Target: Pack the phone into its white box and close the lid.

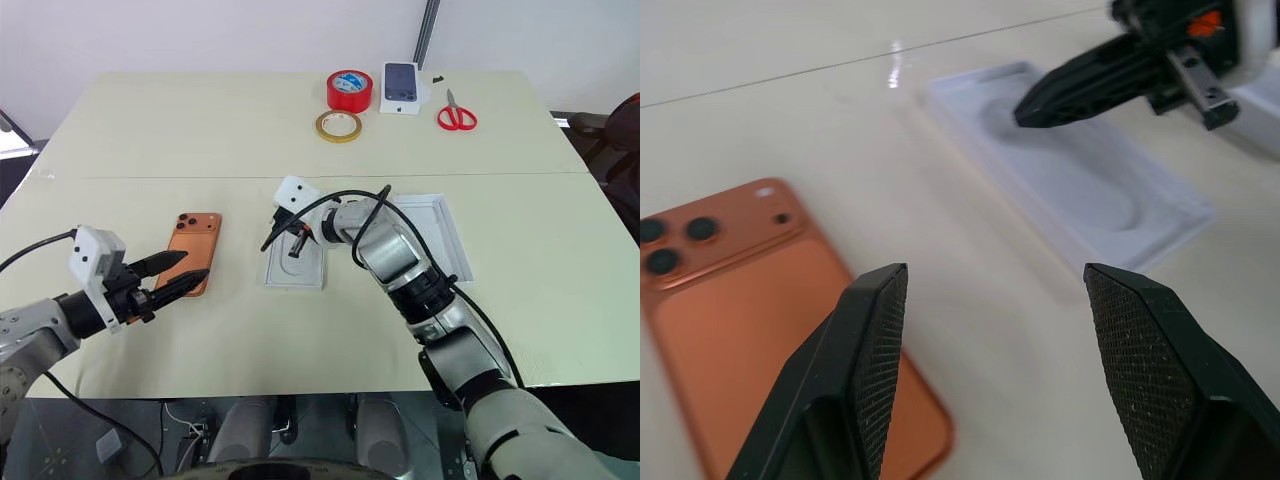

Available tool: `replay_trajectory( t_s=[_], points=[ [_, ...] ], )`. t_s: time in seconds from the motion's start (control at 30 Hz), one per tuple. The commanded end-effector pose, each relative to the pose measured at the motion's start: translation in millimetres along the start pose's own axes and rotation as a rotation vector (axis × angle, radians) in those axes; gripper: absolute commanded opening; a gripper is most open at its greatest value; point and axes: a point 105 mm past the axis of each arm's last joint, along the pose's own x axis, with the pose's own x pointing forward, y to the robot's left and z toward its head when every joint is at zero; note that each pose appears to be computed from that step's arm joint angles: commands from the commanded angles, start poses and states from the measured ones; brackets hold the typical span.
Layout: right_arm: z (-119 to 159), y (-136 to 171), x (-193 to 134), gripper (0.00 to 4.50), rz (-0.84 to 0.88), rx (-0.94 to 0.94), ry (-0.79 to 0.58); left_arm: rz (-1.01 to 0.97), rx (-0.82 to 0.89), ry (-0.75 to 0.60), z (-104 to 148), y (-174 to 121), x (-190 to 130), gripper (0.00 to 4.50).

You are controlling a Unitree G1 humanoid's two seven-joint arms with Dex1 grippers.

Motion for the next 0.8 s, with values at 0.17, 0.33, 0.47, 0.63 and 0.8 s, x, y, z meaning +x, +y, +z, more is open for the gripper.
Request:
replay_trajectory(
  t_s=[0.17,0.33,0.47,0.63,0.8],
  points=[
    [48,23,18,0.00,0.032,-0.048,-0.134,0.412,-0.127,0.128,-22,75,-15,3.78],
    [50,56,37,0.00,0.120,-0.114,-0.097,0.463,-0.275,0.186,-31,88,-6,4.45],
    [44,76,50,0.00,0.169,-0.174,-0.049,0.409,-0.355,0.228,-36,84,7,4.45],
    [37,89,59,0.00,0.206,-0.261,0.008,0.302,-0.410,0.329,-48,64,23,4.45],
    [38,90,60,0.00,0.211,-0.285,0.002,0.172,-0.460,0.362,-50,33,39,4.45]
  ],
)
